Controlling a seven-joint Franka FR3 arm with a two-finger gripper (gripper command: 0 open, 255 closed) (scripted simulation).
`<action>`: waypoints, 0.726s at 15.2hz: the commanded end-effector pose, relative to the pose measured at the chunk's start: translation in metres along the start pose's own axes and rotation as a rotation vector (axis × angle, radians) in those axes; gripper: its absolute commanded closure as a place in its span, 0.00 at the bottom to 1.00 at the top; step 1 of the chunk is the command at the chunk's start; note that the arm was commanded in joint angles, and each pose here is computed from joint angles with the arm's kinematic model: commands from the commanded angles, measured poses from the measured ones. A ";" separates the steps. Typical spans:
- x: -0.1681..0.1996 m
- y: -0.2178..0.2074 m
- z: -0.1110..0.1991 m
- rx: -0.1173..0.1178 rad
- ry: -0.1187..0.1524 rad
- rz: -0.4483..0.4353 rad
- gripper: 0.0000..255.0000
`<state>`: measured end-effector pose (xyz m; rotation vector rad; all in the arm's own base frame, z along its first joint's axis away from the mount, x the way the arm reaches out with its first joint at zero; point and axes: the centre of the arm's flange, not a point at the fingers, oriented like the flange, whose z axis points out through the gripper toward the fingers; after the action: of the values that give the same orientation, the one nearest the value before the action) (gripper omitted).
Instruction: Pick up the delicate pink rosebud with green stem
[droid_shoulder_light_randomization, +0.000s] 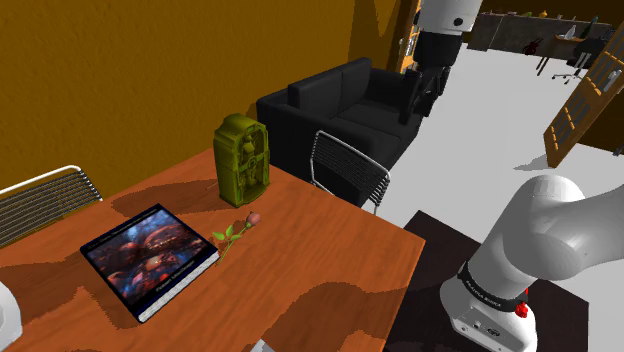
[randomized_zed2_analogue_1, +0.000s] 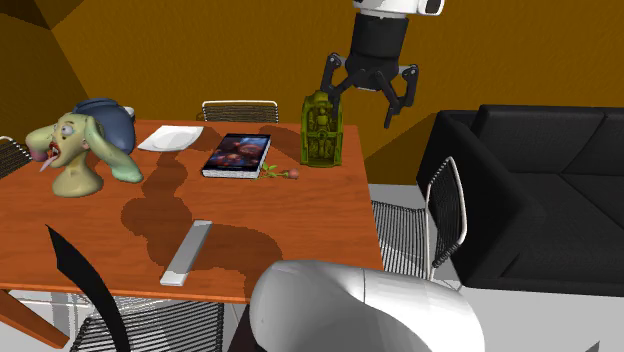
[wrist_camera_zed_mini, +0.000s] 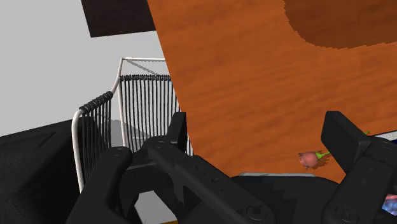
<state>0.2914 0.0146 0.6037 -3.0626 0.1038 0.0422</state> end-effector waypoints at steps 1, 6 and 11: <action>0.000 0.000 0.000 0.000 0.000 0.000 0.00; 0.013 -0.037 0.049 0.028 0.019 0.112 0.00; 0.030 -0.074 0.097 0.057 0.038 0.224 0.00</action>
<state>0.3233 0.0864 0.5194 -2.9925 0.4035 0.0020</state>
